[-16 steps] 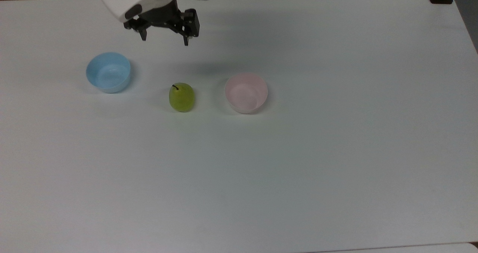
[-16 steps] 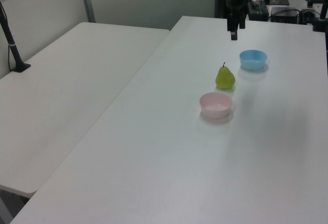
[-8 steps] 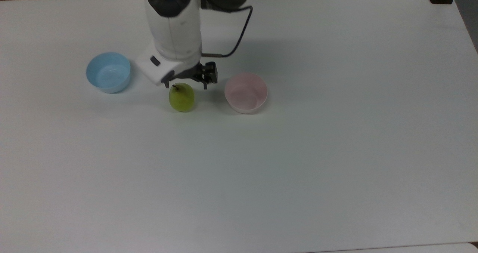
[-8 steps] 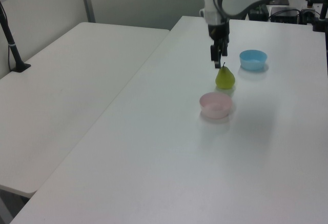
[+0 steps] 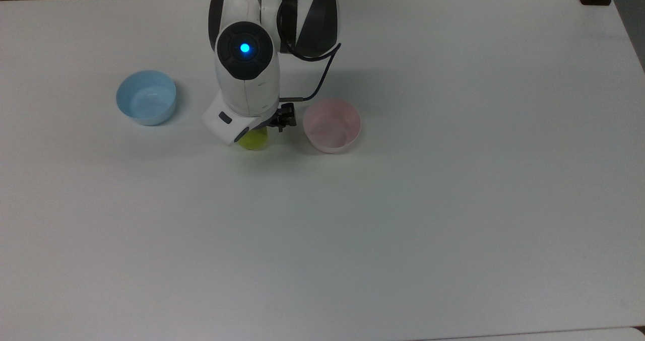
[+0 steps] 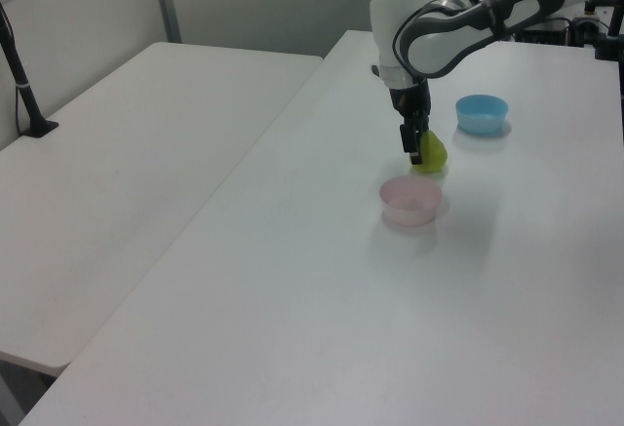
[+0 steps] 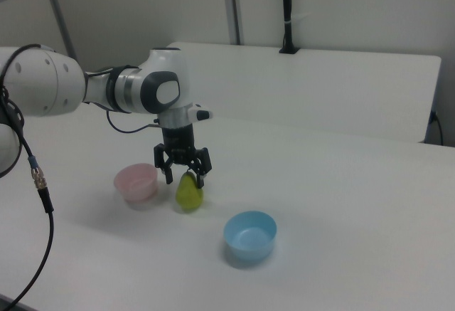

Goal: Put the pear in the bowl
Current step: 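Lower the open gripper around the green pear and close it, then lift the pear and carry it over the pink bowl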

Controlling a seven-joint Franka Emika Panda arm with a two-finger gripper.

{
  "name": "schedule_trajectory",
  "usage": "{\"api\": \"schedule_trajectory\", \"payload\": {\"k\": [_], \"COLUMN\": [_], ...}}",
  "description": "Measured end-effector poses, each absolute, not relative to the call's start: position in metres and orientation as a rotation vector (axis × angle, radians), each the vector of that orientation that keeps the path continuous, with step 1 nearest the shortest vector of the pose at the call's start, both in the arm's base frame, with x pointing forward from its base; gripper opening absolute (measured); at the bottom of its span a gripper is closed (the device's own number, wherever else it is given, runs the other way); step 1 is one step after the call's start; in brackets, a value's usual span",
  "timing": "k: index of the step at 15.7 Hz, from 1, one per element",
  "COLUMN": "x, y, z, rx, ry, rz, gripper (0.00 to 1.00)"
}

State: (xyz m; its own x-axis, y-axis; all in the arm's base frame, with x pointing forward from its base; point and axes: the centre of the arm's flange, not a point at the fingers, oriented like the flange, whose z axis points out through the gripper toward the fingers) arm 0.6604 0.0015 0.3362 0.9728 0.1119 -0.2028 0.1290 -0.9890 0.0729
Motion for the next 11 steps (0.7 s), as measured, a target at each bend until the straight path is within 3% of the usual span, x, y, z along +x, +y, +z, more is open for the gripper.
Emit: {"api": "schedule_trajectory", "payload": {"k": [5, 8, 11], "x": [0.6564, 0.6556, 0.6557], "y": [-0.0068, -0.0061, -0.0075], "z": [0.3287, 0.3286, 0.329], "rx": [2.994, 2.985, 2.983], "ry": [0.222, 0.231, 0.227], "rz": [-0.333, -0.335, -0.334], "gripper": [0.95, 0.67, 0.67]}}
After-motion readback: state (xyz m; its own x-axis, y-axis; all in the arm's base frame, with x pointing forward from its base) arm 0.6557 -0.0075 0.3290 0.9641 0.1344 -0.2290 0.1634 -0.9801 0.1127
